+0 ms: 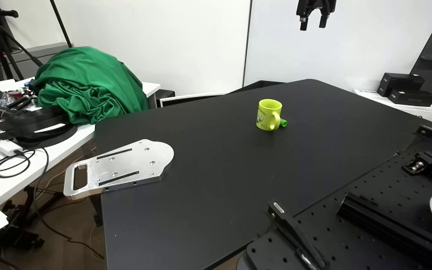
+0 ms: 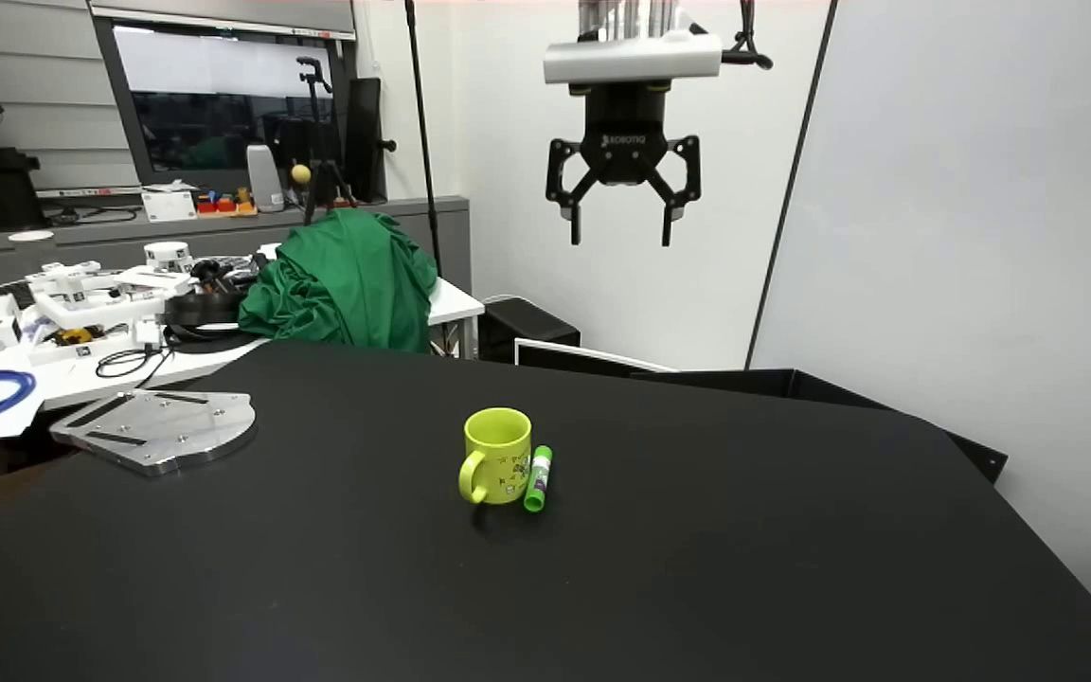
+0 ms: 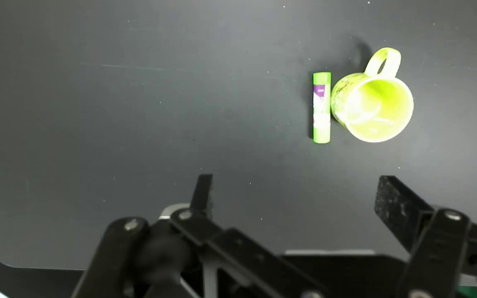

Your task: Put the marker into the mug.

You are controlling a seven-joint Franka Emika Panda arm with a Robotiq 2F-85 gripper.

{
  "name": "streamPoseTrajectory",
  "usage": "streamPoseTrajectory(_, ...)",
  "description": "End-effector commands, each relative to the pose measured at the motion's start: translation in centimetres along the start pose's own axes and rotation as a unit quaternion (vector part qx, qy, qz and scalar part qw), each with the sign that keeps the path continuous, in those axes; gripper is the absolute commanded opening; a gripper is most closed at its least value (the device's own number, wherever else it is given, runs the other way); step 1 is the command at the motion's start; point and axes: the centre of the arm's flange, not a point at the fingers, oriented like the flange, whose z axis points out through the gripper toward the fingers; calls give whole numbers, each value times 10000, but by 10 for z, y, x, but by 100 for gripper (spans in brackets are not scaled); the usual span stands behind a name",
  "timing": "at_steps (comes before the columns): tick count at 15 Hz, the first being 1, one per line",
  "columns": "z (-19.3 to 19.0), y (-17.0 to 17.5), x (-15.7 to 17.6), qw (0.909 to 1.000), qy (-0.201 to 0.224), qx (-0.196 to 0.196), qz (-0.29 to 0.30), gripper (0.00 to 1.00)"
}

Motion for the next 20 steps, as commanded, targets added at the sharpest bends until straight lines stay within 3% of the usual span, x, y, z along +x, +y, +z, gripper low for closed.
streamPoseTrajectory(1,23,5,37,10000,-74,55,-23,100)
streamPoseTrajectory(9,80,-14,53,9982,-559,224,10,100)
streamPoseTrajectory(10,78,-18,38,9988,-432,135,-176,100)
streamPoseTrajectory(20,97,-17,42,9976,-651,163,-138,100)
